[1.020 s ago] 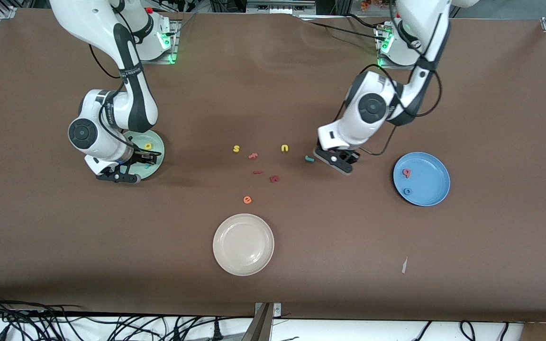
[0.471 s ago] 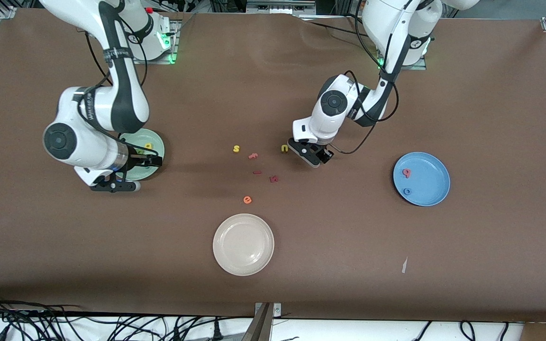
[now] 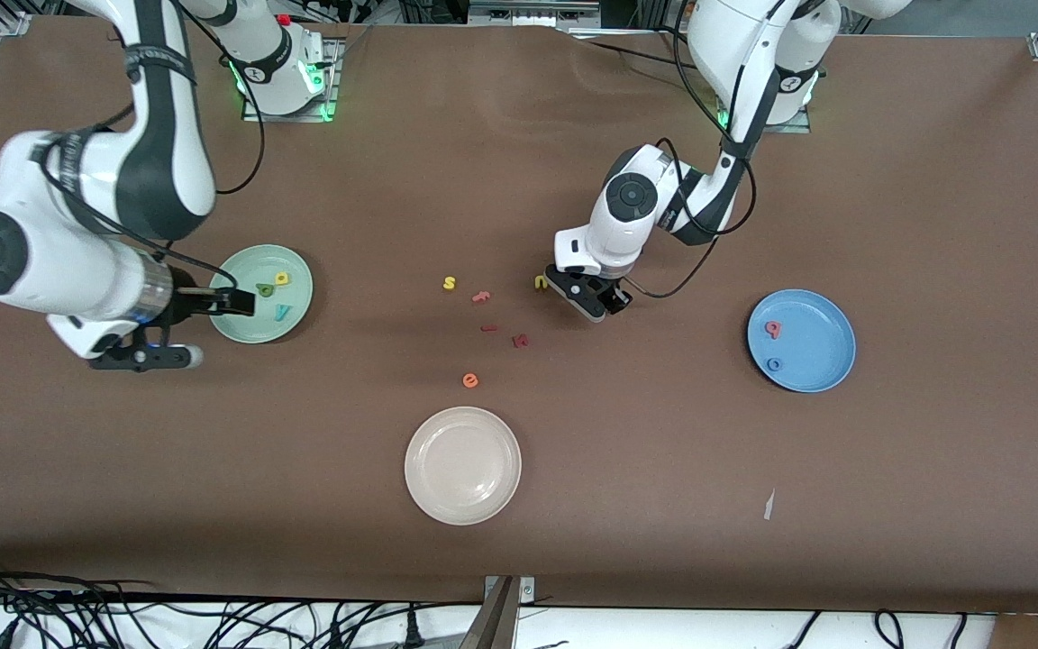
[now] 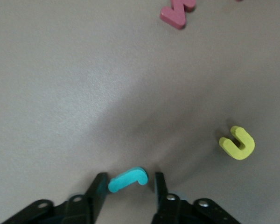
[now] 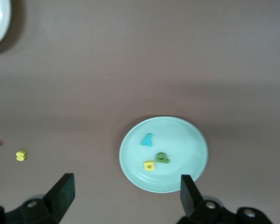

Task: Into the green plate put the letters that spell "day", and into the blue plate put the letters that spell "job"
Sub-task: 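Grasp the teal j with the left gripper while the right gripper retracts, then carry the teal j to the blue plate and release it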

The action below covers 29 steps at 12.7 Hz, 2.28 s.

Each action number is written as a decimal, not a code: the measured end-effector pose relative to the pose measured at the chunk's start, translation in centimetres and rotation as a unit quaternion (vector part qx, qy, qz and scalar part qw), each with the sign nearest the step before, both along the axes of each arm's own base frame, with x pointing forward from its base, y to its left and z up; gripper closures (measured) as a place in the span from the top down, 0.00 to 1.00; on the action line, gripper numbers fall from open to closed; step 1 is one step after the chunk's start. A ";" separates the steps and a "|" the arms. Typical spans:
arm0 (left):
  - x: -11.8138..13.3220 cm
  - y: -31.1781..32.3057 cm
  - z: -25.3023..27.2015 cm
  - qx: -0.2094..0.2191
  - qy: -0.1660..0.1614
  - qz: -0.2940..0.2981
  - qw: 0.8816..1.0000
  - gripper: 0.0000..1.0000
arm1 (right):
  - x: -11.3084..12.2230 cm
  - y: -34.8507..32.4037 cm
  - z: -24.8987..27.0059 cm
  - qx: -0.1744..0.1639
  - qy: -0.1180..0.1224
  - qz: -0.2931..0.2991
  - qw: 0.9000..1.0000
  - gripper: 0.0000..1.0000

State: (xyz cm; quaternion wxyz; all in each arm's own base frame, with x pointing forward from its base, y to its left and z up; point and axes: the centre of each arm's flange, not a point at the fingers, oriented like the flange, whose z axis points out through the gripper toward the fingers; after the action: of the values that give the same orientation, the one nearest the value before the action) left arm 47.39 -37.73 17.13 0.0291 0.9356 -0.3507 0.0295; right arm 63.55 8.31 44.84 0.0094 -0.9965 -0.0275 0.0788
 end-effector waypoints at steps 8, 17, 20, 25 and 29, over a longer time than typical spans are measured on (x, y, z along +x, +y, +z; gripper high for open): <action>0.2 0.0 0.1 0.000 -0.002 0.000 1.000 0.37 | -1.3 -4.5 8.1 -0.025 -0.028 0.074 0.997 1.00; 1.5 1.1 0.5 -0.001 -0.008 0.013 1.000 0.37 | -7.3 -11.1 13.7 -0.002 -0.108 0.033 0.994 1.00; 3.1 2.7 1.4 -0.002 -0.008 0.029 1.000 0.37 | -8.4 -12.6 13.1 0.001 -0.062 0.017 0.998 1.00; 4.8 5.2 3.7 -0.001 0.004 0.053 0.999 0.37 | -8.6 -15.3 14.1 0.014 -0.067 -0.012 0.998 1.00; 7.5 10.0 5.9 -0.001 0.008 0.064 0.998 0.37 | -8.8 -16.3 14.6 0.017 -0.062 -0.022 0.998 1.00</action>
State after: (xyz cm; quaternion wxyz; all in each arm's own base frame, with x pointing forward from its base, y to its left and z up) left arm 54.91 -27.69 23.04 0.0308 0.9564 -0.2896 0.0244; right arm 54.71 -8.01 59.41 0.0264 -0.9995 -0.0078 0.0165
